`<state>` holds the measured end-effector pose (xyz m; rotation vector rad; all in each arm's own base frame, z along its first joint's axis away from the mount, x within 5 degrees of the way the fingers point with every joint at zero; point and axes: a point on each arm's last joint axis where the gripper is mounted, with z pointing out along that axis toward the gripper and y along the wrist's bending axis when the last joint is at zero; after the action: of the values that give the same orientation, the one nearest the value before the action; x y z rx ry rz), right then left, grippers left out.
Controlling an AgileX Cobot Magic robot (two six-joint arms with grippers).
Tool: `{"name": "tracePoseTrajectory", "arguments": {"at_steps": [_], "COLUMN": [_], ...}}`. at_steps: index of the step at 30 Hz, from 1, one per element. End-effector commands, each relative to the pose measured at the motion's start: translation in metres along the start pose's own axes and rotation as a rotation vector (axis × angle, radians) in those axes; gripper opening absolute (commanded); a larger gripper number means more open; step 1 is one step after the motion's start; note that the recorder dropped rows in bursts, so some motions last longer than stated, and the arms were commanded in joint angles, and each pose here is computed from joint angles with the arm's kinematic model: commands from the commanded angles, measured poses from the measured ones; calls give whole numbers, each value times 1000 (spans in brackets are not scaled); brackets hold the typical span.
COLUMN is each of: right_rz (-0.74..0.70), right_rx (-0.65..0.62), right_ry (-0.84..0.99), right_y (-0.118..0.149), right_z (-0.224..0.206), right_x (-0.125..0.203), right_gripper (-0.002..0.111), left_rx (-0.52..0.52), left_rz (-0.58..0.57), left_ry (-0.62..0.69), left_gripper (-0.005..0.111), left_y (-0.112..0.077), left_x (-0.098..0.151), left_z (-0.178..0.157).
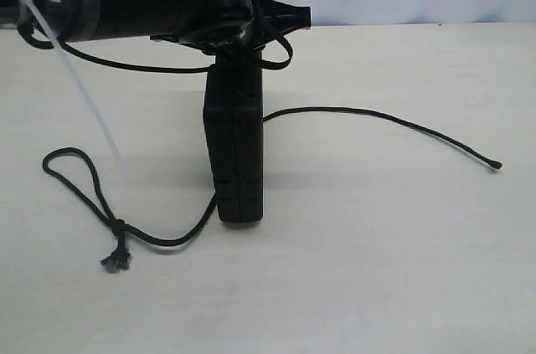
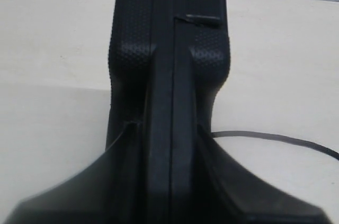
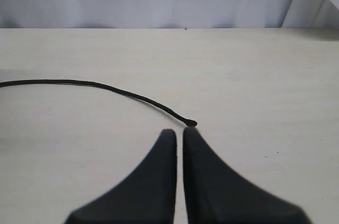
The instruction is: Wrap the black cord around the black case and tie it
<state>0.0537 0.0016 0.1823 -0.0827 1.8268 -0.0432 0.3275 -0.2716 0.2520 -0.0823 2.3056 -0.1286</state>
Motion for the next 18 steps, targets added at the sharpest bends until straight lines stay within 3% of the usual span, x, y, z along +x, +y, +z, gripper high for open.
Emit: {"name": "tracePoseTrajectory", "arguments": {"at_steps": [1,18], "right_rz": [1,1], "right_rx": [3,3], "right_ry": [-8,-8], "right_y": [0,0], "right_z": [0,0], "right_x": [0,0], "right_gripper": [4,4], "left_rx": [40,63], "left_rz": [7,-4], "left_ry": [-34,-35], "left_gripper": [0,0], "left_y": [-7,-9], "left_x": [-3,-4], "left_z": [-2,-2]}}
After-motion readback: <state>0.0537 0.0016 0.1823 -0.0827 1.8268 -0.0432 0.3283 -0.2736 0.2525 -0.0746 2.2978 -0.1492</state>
